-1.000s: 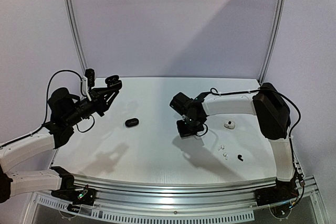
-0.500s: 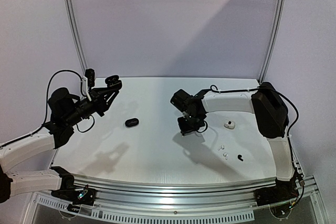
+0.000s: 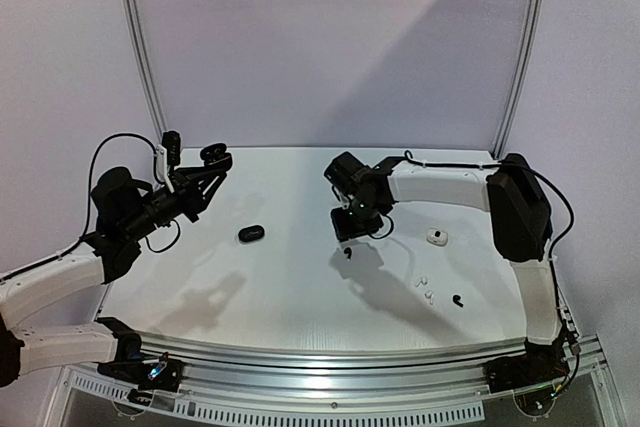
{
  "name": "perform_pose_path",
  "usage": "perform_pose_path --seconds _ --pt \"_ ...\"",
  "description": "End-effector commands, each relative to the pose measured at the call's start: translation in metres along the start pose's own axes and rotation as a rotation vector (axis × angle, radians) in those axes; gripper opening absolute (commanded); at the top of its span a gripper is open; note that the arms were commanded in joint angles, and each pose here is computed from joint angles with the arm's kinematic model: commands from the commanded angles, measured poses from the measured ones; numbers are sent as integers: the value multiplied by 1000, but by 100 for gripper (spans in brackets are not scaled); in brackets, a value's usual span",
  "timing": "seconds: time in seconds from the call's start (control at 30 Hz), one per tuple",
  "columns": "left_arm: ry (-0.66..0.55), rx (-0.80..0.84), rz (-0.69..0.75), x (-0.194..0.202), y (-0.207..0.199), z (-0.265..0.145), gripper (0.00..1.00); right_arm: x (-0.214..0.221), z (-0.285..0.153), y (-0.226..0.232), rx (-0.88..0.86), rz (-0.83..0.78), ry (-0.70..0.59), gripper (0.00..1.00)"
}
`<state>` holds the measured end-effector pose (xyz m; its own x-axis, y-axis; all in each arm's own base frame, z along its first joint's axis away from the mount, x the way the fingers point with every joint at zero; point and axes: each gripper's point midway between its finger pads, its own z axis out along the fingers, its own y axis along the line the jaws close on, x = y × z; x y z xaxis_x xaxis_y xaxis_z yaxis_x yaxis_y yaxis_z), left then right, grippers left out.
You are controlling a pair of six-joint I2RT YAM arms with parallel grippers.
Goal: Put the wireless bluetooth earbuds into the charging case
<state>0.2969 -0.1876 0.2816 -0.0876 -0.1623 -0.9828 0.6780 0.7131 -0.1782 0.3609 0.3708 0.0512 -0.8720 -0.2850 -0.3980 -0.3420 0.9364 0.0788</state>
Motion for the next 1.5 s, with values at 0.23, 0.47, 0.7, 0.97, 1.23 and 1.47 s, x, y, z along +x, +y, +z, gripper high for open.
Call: perform_pose_path --seconds 0.23,0.47,0.7,0.97,1.23,1.47 --pt "3 -14 2 3 4 -4 0 29 40 -1 72 -59 139 44" --pt "2 -12 3 3 4 -3 0 40 41 4 75 -75 170 29" --pt "5 -11 0 4 3 -4 0 42 34 2 89 -66 176 26" --pt "9 -13 4 5 4 -4 0 49 30 5 84 -62 199 28" --pt "8 -10 2 5 3 -4 0 49 30 8 68 -74 199 23" --pt "7 -9 3 4 3 -3 0 52 29 7 69 -75 214 18"
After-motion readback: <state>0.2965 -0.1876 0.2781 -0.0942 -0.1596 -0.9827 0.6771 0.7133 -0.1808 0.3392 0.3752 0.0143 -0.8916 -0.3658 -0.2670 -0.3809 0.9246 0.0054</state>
